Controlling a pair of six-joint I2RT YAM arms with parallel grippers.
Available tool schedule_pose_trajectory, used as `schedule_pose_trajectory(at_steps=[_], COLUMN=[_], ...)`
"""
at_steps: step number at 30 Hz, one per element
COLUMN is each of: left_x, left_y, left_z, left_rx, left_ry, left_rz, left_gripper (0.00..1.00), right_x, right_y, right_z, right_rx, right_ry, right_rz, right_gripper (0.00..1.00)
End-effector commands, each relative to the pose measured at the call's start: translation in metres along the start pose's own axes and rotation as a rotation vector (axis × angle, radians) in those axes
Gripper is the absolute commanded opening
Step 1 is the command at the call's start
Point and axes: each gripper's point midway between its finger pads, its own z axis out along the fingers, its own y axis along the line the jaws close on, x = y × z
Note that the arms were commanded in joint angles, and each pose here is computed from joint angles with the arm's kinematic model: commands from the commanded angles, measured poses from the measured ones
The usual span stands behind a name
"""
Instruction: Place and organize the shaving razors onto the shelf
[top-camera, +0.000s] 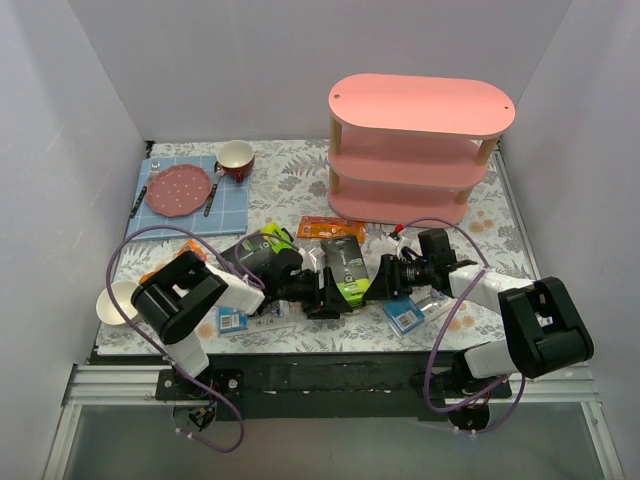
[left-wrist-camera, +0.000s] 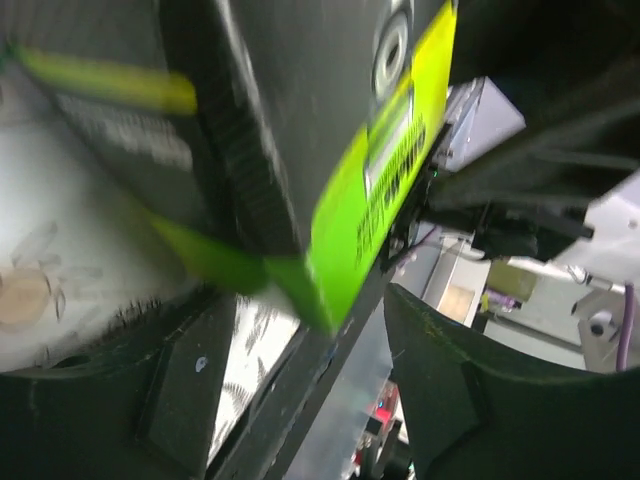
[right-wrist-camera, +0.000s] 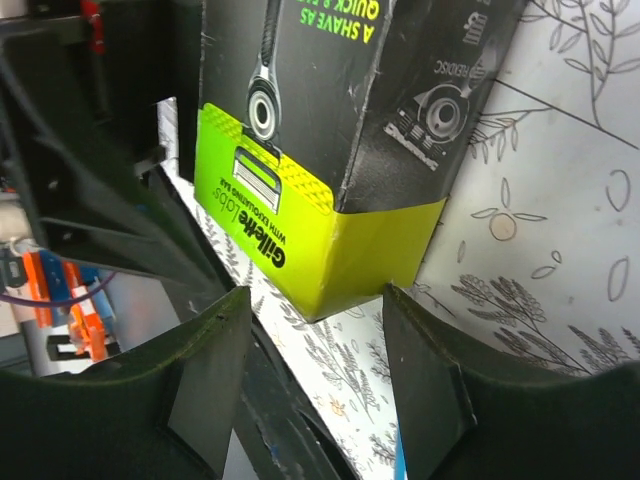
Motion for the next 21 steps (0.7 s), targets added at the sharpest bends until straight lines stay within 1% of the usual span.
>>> schedule_pose_trajectory(at_steps=[1, 5, 9, 11, 14, 17, 18, 19, 21], left_x=[-0.021, -0.027, -0.031, -0.034, -0.036, -0.049, -0.057, -0.059, -0.062], left_y=[-0.004, 0.006, 0.014, 0.020, 0.017, 0.015, 0.008, 0.013, 0.013], left_z=[0.014, 0.023, 0.026, 0.026, 0.025, 0.014, 0.006, 0.000, -0.011], left_rx=[-0.014, -0.056, -0.095, -0.136, -0.148, -0.206, -0.208, -0.244, -0.260], left_ry=[-0.053, -0.058, -0.070, -0.091, -0.096, -0.160, -0.199, -0.208, -0.236], left_rz=[-0.012, -0.032, -0.056, -0.093, -0.121, -0.082, -0.060, -0.061, -0.056], left_gripper=[0.57, 0.51, 0.38, 0.38, 0.40, 0.41, 0.41, 0.43, 0.45], right_x=[-0.012, -0.011, -0.006, -0.002, -0.001, 0.000, 0.000, 0.000, -0.002], right_y=[0.022, 0.024, 0.022, 0.020, 0.022, 0.024, 0.025, 0.027, 0.029], right_z=[0.000, -0.001, -0.001, -0.001, -0.001, 0.000, 0.001, 0.002, 0.005], right_rx=[-0.092, -0.105, -0.099, -0.093, -0.107, -0.130, -0.136, -0.145, -0.158], right_ry=[-0.042, -0.046, -0.054, -0.052, -0.055, -0.051, -0.050, -0.042, -0.033], right_rz=[-0.011, -0.014, 0.001, 0.015, 0.015, 0.017, 0.014, 0.009, 0.006], right_gripper=[0.62, 0.63, 0.63, 0.64, 0.64, 0.64, 0.64, 0.64, 0.64])
